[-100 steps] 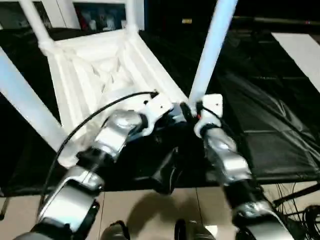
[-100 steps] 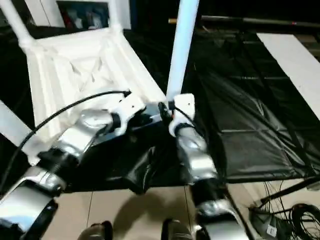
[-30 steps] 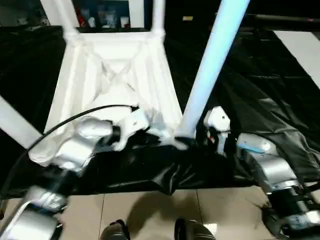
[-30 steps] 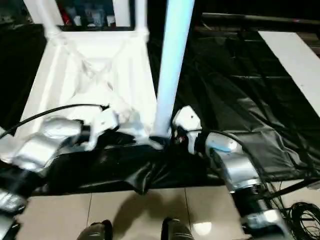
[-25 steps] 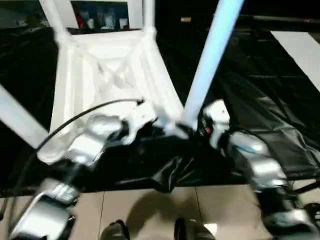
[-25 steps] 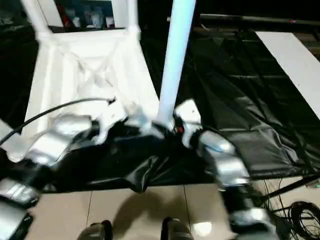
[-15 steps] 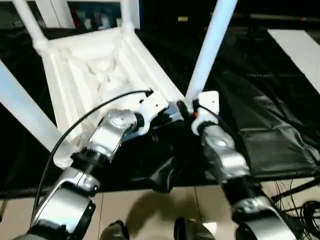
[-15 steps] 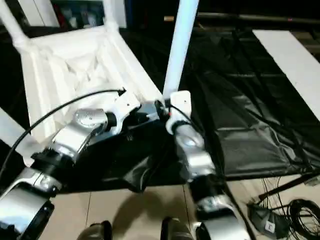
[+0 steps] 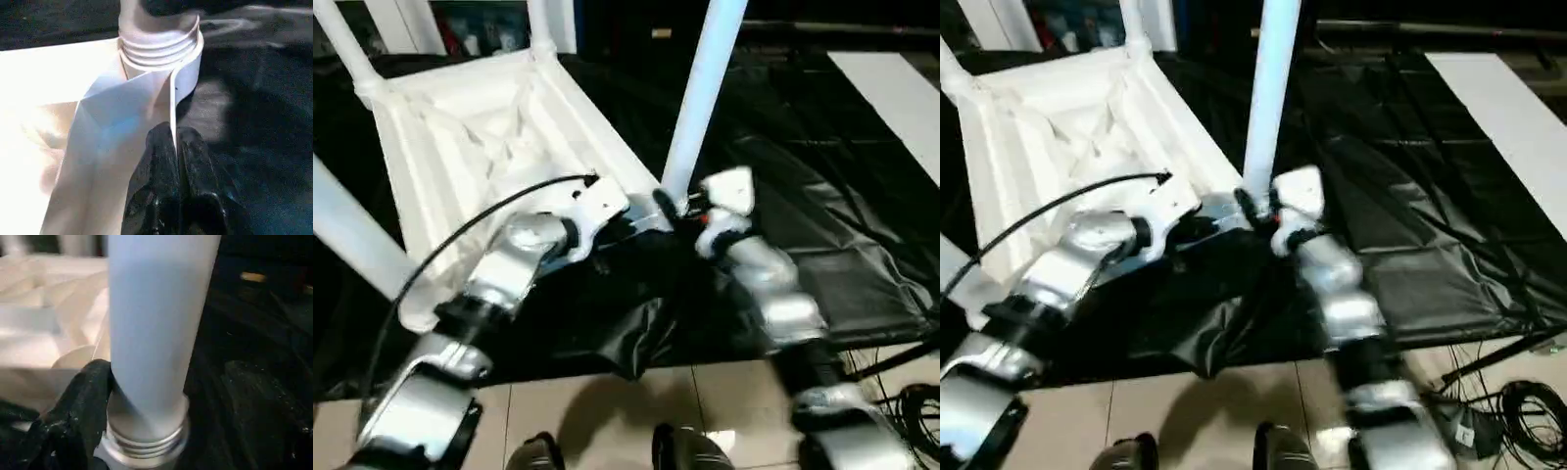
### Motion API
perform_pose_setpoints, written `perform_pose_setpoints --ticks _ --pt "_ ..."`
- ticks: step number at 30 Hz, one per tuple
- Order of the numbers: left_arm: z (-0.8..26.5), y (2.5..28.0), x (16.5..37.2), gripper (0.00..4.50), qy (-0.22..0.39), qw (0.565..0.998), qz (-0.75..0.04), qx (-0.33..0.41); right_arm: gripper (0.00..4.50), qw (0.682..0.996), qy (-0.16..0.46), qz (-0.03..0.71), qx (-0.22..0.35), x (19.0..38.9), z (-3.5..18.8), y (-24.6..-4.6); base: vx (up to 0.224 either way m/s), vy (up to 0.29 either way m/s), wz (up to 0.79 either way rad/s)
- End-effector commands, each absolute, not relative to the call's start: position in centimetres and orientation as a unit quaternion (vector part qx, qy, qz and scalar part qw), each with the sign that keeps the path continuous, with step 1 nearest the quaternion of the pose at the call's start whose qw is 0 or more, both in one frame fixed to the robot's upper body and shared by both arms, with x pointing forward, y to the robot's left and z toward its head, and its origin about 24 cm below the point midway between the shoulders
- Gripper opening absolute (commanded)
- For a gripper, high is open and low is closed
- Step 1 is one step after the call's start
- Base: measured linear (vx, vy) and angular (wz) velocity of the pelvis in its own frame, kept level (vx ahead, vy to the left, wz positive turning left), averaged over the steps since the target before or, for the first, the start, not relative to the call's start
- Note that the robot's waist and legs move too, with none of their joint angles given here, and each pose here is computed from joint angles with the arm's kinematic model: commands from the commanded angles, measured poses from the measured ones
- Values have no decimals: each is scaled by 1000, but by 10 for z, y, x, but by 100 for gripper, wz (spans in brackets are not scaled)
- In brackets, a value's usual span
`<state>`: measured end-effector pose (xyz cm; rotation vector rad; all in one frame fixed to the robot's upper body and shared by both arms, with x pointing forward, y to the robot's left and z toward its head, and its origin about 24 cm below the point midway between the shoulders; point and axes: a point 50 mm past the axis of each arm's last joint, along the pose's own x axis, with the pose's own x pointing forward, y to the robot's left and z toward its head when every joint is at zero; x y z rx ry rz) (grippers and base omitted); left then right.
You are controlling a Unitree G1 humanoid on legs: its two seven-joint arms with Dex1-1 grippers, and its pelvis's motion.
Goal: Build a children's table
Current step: Rotate leg to tighten
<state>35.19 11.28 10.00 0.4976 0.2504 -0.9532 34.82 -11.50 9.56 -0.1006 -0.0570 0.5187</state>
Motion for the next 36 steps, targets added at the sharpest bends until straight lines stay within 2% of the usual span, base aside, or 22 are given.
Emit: perform_pose_setpoints --ticks 1,3,4,5,6,7,8,10,14,19,28,29,32,34,36 --pt "86 126 343 0 146 840 -469 230 379 951 -16 302 -66 341 94 -123 0 0 0" --pt "85 129 340 0 151 833 -481 227 379 937 -13 339 -81 336 96 -130 0 0 0" --pt "84 136 332 0 154 813 -514 228 379 903 2 418 -100 323 97 -138 0 0 0" --pt "84 139 329 0 155 804 -526 229 379 887 11 449 -105 317 97 -140 0 0 0" --pt "84 139 329 0 155 804 -526 229 379 887 11 449 -105 317 97 -140 0 0 0" --pt "84 140 326 0 149 794 -542 232 379 873 20 475 -111 312 96 -142 0 0 0" --pt "85 141 317 0 144 768 -581 227 379 839 48 527 -130 301 91 -144 0 0 0" --pt "86 141 312 0 143 751 -605 224 379 816 64 555 -144 295 87 -146 0 0 0" --pt "88 139 303 0 147 730 -634 208 379 821 62 549 -141 299 88 -143 0 0 0" --pt "88 138 301 0 147 725 -640 209 379 811 58 563 -147 300 89 -133 0 0 0" --pt "89 142 302 0 150 726 -636 214 379 799 69 577 -153 301 86 -130 0 0 0" --pt "89 142 302 0 151 727 -635 214 364 800 69 577 -151 301 86 -131 0 0 0" --pt "89 142 302 0 152 727 -634 214 354 801 69 576 -148 302 87 -131 0 0 0" --pt "89 142 302 0 152 728 -634 214 324 802 68 575 -145 303 88 -131 0 0 0" --pt "89 142 302 0 151 728 -633 214 324 802 67 575 -145 303 88 -131 0 0 0"
